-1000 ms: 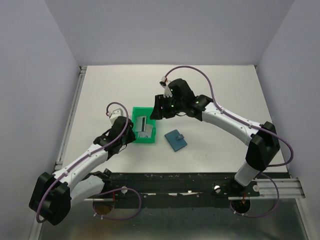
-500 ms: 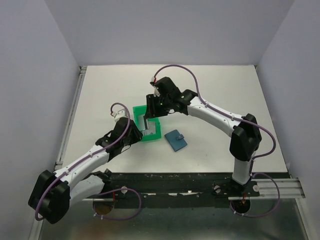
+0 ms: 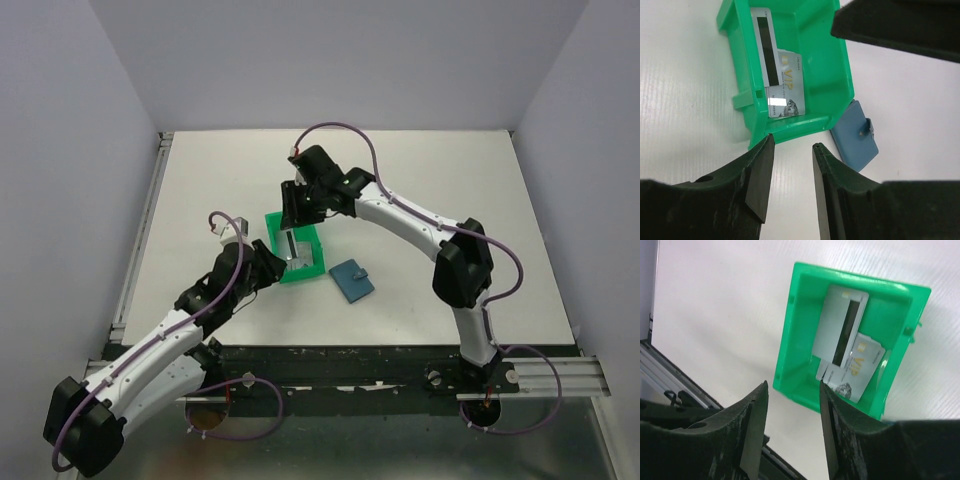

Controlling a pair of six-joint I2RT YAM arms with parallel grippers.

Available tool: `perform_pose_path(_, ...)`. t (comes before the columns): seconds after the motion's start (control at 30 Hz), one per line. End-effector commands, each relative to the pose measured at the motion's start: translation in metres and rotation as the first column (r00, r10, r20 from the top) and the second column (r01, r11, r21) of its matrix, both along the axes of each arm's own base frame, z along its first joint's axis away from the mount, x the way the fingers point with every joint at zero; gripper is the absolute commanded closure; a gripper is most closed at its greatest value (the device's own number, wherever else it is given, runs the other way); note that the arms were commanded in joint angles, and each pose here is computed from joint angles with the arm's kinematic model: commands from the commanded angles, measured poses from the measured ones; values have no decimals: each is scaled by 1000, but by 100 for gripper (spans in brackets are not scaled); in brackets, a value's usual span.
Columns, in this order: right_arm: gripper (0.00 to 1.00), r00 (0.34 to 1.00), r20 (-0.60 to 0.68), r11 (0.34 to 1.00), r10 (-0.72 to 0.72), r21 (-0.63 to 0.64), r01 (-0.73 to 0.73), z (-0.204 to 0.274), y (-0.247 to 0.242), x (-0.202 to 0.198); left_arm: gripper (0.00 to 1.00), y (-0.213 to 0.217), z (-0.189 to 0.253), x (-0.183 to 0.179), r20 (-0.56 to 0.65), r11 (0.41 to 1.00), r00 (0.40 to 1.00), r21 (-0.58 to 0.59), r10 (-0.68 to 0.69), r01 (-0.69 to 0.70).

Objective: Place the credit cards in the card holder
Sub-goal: Move the storage box to the center of the board.

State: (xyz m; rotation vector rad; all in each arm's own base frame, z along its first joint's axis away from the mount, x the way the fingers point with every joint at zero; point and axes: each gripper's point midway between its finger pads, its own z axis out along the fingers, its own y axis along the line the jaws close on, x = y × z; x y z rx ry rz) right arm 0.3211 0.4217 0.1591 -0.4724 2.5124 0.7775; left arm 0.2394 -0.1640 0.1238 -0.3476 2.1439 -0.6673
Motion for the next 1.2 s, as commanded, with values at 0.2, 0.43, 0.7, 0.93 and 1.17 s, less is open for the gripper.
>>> perform_pose_path(0.2, 50, 1000, -2, 980, -5, -196, 5, -47, -3, 24, 50, 15, 1, 9, 6, 992, 1000, 121, 29, -29)
perform_pose_path(0.43, 50, 1000, -1, 969, 9, -248, -9, -69, -4, 30, 50, 13, -6, 16, -5, 991, 1000, 132, 24, -23)
perform_pose_path(0.7, 49, 999, -19, 964, 26, -263, -30, -86, -4, 39, 53, 4, -7, 28, 7, 987, 1000, 159, -22, 21)
perform_pose_path(0.93, 49, 999, -38, 956, 29, -290, -39, -103, -11, 46, 59, -6, -8, 35, 21, 986, 998, 152, -65, 62)
perform_pose_path(1.17, 48, 999, -42, 952, 32, -304, -43, -112, -17, 53, 64, -20, -6, 38, 31, 986, 992, 121, -122, 118)
